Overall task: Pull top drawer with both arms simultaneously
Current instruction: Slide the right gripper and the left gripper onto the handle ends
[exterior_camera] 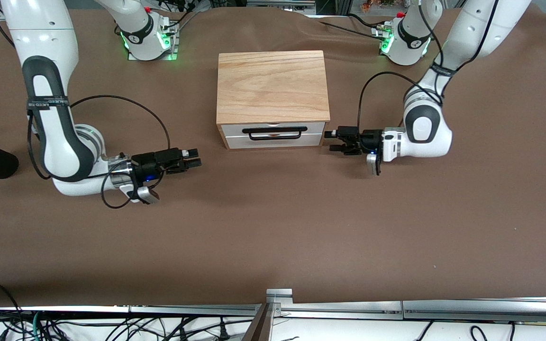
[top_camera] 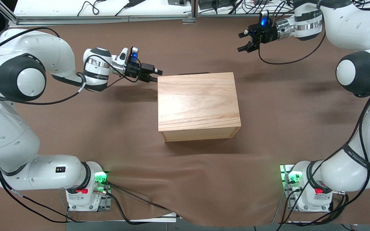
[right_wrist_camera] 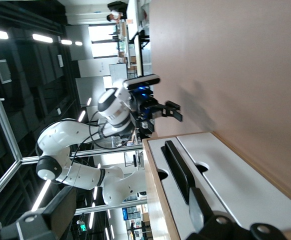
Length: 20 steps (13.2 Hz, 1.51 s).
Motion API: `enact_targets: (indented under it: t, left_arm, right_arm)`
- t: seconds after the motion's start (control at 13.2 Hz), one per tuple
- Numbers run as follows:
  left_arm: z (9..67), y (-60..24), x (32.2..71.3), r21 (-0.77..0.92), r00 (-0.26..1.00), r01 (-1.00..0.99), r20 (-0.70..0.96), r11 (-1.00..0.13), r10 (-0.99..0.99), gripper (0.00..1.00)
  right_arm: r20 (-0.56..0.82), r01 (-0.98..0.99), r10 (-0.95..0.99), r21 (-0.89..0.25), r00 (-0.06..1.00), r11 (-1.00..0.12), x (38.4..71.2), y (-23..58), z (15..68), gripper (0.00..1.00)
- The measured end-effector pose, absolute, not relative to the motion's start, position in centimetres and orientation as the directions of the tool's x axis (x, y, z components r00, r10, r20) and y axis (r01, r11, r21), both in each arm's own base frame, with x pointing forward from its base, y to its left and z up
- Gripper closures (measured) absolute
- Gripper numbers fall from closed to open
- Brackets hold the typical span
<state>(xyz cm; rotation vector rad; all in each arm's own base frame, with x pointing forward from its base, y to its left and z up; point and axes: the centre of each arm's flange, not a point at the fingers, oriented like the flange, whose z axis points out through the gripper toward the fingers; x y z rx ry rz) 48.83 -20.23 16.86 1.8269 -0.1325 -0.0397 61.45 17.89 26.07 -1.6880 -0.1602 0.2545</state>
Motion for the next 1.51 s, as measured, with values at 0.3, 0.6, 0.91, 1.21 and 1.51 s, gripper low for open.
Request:
enact_targets:
  t: [0.3,0.6,0.91,1.21,1.51]
  left_arm:
    - [16.6,-24.0,47.7,0.988,0.998,-0.038,0.031,-0.147,-0.055,0.0]
    - [17.2,-25.9,47.2,0.994,0.999,-0.02,0.016,-0.104,-0.041,0.1]
    - [17.6,-28.2,46.4,0.998,1.0,0.007,-0.008,-0.059,-0.025,0.29]
    - [16.5,-28.2,46.0,0.998,0.999,0.032,-0.033,-0.058,-0.024,0.43]
    - [15.8,-28.0,45.9,0.997,0.999,0.042,-0.044,-0.057,-0.021,0.46]
  right_arm:
    - [-0.044,-0.023,0.243,-0.996,0.969,-0.087,60.6,20.8,23.0,0.0]
    - [0.01,0.021,0.22,-0.998,0.976,-0.051,60.1,22.6,20.6,0.0]
    - [0.029,0.035,0.21,-0.999,0.977,-0.025,59.0,25.7,19.1,0.0]
    - [0.051,0.053,0.218,-0.999,0.975,-0.006,57.2,28.0,17.6,0.0]
    - [0.072,0.075,0.234,-0.997,0.97,-0.004,55.0,28.4,15.6,0.0]
